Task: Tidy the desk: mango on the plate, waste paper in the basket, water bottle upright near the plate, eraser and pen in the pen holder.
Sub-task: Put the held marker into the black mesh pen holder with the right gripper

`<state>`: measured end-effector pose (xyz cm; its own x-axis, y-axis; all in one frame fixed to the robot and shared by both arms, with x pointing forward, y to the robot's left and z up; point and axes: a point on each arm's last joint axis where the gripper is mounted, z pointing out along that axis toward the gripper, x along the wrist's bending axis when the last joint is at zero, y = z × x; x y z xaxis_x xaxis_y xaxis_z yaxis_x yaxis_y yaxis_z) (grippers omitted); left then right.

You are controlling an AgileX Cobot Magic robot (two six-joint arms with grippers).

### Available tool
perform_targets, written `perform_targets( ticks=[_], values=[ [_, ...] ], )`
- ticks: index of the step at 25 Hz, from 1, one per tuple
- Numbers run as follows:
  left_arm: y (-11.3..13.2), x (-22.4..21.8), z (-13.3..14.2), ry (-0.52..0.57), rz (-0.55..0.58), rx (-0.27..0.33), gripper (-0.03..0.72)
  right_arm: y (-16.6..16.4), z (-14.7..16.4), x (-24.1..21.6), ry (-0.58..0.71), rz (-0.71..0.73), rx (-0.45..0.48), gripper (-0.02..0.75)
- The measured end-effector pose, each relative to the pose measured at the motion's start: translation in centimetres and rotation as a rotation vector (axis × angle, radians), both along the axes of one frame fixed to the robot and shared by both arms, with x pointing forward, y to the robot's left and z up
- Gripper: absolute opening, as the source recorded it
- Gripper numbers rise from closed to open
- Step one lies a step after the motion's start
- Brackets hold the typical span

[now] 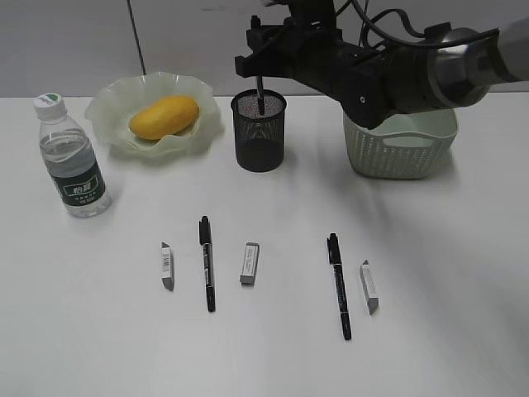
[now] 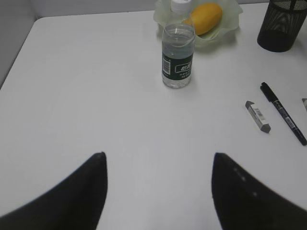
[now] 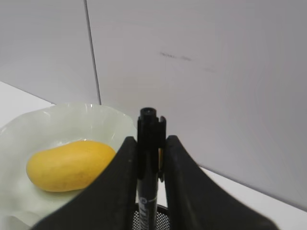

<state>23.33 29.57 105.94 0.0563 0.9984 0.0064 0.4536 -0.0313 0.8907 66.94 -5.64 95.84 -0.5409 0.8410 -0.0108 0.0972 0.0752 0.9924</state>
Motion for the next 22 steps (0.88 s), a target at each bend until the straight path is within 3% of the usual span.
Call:
perform_targets(
  ticks=[3, 7, 9, 14, 22],
  values=[
    [0.0, 0.0, 0.0, 0.000, 0.000, 0.000, 0.515, 0.0, -0.4, 0.0, 0.027, -0.003, -0.018, 0.160],
    [0.0, 0.0, 0.0, 0.000, 0.000, 0.000, 0.515, -0.1, -0.4, 0.0, 0.031, -0.004, -0.021, 0.382],
    [0.0, 0.0, 0.0, 0.000, 0.000, 0.000, 0.515, -0.1, -0.4, 0.0, 0.031, -0.004, -0.021, 0.452],
    [0.0, 0.0, 0.0, 0.000, 0.000, 0.000, 0.515, -0.1, 0.3, -0.2, 0.046, -0.006, -0.032, 0.484],
    [0.0, 0.0, 0.0, 0.000, 0.000, 0.000, 0.515, -0.9, 7.7, -2.6, 0.089, -0.021, -0.076, 0.489]
  ],
)
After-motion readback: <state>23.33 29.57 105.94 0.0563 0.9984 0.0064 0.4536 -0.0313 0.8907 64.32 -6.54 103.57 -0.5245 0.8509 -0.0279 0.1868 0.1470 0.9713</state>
